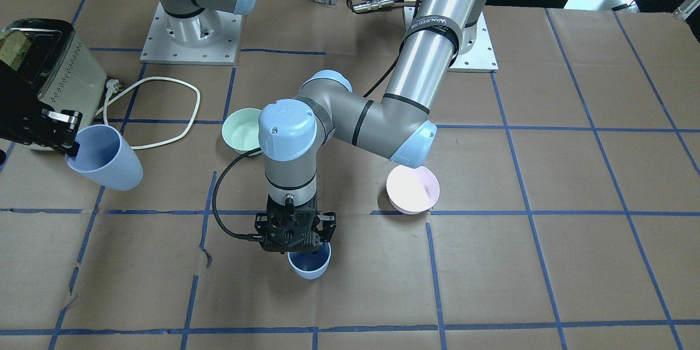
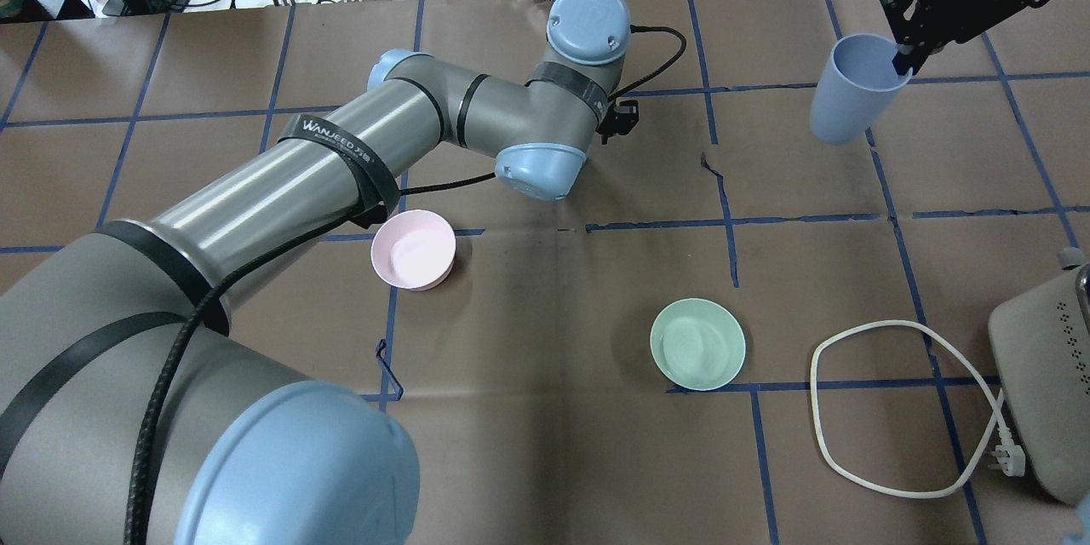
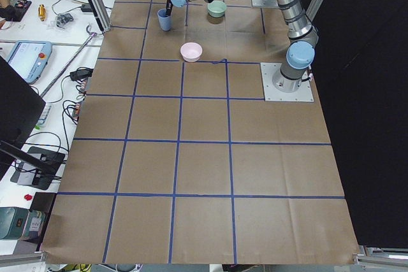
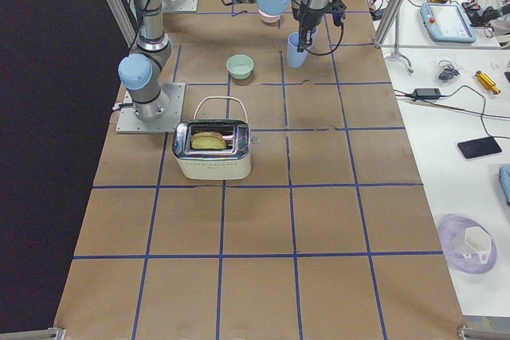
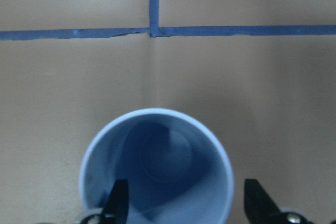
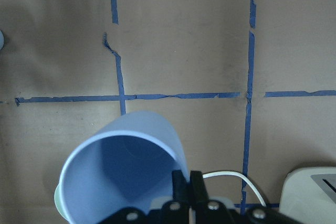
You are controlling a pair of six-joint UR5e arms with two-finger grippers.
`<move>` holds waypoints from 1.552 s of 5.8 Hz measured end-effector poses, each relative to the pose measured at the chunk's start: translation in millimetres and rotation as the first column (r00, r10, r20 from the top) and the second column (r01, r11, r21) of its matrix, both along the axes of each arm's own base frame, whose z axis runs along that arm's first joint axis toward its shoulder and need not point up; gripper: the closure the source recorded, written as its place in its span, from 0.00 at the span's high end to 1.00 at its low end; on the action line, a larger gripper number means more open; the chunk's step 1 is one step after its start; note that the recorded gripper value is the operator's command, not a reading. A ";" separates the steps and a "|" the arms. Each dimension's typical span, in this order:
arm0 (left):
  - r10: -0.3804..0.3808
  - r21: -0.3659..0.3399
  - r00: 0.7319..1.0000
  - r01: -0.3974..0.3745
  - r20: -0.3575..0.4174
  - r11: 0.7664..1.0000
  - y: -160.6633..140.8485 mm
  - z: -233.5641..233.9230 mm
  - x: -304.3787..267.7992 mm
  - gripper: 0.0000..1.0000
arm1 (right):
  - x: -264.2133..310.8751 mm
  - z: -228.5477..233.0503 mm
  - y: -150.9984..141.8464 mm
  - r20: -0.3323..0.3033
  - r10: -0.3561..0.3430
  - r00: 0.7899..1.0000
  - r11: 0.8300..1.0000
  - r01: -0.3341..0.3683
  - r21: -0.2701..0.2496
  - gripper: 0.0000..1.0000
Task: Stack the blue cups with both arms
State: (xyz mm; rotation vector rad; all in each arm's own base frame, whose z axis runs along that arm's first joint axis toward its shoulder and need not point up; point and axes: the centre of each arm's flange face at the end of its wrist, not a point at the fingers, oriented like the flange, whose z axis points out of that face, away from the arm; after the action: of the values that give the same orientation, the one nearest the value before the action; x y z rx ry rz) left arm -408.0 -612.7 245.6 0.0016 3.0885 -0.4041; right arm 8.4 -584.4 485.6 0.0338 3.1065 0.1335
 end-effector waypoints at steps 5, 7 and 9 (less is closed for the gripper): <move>0.034 0.112 0.999 -0.032 -0.018 0.993 27.7 165.7 125.0 1.00 | 42.6 4.0 -39.5 0.004 -0.079 0.997 0.996 0.079 -0.029 0.08; 0.011 0.115 1.000 -0.010 -0.011 0.993 59.9 241.2 194.4 1.00 | 113.1 8.4 -60.0 -0.002 -0.132 0.991 0.990 0.132 -0.054 0.08; 0.048 0.156 0.999 -0.047 0.001 0.987 78.8 265.5 245.5 1.00 | 201.6 10.2 -55.7 -0.002 -0.206 0.979 0.976 0.206 -0.071 0.08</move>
State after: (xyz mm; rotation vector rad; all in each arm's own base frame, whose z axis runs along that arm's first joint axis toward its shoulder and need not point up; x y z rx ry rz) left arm -162.5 -533.9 511.1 -0.0693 3.1063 -0.1595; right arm 209.9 -640.2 495.7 0.3540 3.0888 0.0174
